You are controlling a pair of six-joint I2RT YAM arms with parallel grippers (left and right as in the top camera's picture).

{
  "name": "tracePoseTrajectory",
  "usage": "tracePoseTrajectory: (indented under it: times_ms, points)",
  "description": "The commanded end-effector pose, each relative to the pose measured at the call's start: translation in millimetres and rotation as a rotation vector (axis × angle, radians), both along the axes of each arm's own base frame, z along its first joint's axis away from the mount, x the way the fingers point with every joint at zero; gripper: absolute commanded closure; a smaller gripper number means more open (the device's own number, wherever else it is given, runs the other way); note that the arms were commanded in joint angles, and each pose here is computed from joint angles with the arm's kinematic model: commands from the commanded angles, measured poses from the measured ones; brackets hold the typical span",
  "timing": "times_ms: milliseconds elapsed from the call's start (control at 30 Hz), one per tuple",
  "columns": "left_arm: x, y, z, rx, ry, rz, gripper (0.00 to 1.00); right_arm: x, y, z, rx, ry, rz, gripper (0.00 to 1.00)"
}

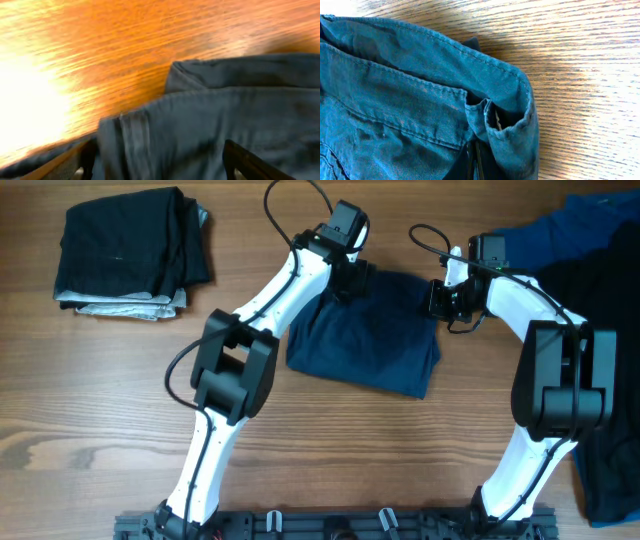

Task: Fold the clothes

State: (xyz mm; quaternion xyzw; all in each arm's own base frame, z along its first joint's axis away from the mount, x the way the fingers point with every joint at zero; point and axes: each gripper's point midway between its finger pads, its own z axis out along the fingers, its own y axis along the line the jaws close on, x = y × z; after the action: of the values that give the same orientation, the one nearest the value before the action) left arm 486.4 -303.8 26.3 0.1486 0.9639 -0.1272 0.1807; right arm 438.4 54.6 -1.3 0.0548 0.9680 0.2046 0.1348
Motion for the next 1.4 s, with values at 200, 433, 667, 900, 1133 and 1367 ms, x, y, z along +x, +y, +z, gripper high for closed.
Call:
tracePoseTrajectory:
  times_ms: [200,433,667,900,1133,1367]
  points:
    - [11,-3,-14,-0.005,-0.026,-0.010,0.83,-14,-9,-41,-0.059,0.096,-0.027,0.96]
    - [15,-1,50,-0.049,-0.106,-0.003,0.96,-6,-9,-32,-0.052,0.066,-0.027,0.96]
    - [12,23,95,-0.007,-0.153,0.044,0.96,12,-11,84,-0.051,-0.147,-0.058,0.50]
    - [8,44,96,0.022,-0.113,0.072,0.96,-15,-39,105,-0.142,-0.101,-0.155,0.45]
    - [15,66,92,0.036,-0.093,0.117,0.96,-31,-27,79,-0.072,-0.058,-0.118,0.85]
    - [14,70,62,0.069,-0.042,0.121,0.96,-30,22,87,0.169,-0.175,0.108,0.96]
